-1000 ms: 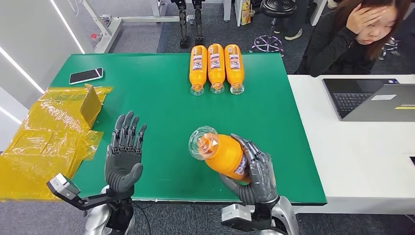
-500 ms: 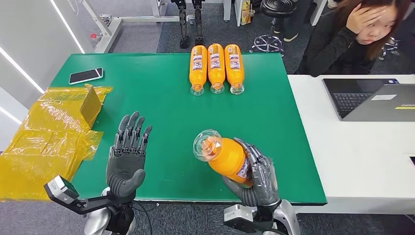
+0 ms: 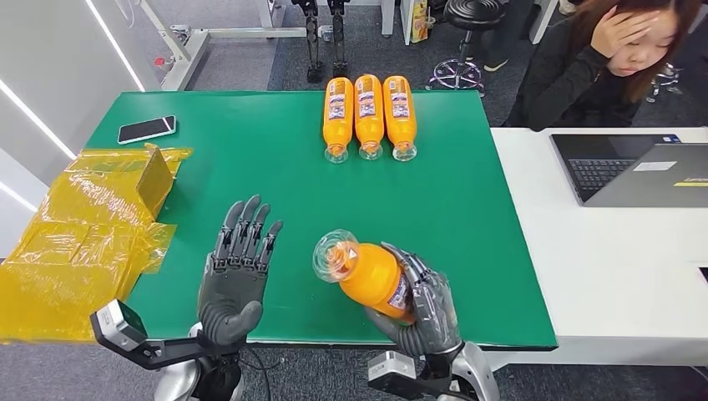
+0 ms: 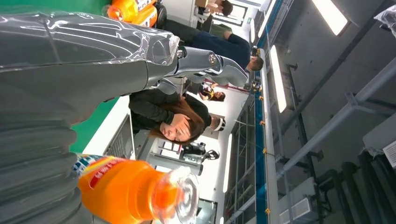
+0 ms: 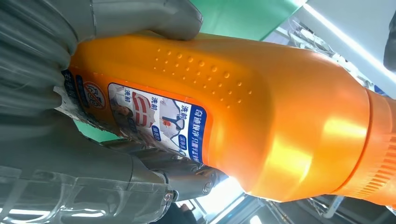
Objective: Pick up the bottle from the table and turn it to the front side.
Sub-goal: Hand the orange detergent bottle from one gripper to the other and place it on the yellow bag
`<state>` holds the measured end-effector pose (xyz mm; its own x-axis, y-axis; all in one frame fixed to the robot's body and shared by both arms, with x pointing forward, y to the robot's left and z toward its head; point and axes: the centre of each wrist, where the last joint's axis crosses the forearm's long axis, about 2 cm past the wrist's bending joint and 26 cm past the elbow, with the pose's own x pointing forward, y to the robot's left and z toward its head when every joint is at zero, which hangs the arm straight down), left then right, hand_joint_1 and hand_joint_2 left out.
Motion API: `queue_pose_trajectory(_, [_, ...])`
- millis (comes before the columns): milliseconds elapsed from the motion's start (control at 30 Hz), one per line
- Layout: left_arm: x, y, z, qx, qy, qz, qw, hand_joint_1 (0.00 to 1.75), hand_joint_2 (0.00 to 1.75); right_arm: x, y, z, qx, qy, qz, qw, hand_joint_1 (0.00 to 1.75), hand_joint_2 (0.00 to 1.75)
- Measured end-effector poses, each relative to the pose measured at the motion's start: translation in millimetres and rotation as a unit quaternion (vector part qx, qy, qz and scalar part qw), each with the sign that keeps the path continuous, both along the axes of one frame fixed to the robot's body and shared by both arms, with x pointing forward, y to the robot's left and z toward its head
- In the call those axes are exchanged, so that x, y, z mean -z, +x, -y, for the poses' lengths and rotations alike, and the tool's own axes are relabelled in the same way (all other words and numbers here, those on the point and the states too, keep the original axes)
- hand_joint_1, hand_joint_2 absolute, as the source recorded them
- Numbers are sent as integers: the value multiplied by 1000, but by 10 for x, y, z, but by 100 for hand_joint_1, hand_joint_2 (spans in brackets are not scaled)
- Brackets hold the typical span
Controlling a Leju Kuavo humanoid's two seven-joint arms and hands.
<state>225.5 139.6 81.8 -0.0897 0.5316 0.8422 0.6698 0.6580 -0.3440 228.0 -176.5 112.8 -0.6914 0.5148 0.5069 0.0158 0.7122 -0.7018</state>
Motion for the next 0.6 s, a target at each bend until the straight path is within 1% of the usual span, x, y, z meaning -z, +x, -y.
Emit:
queue_pose_trajectory(100, [-11, 1, 23, 5, -1, 2, 1000, 0, 175, -27, 47, -87, -9, 3, -2, 1000, 175, 175])
queue_pose_trajectory(300, [-57, 29, 97, 9, -8, 6, 1000, 0, 175, -133, 246, -324, -48, 19, -10, 999, 175, 175])
queue_pose_trajectory(467, [-87, 50, 134, 8, -8, 9, 1000, 0, 175, -160, 371, -525, -76, 37, -15, 996, 175, 175])
queue_pose_trajectory(600, [-91, 58, 134, 8, -9, 10, 1000, 0, 175, -162, 426, -631, -88, 41, -20, 995, 175, 175])
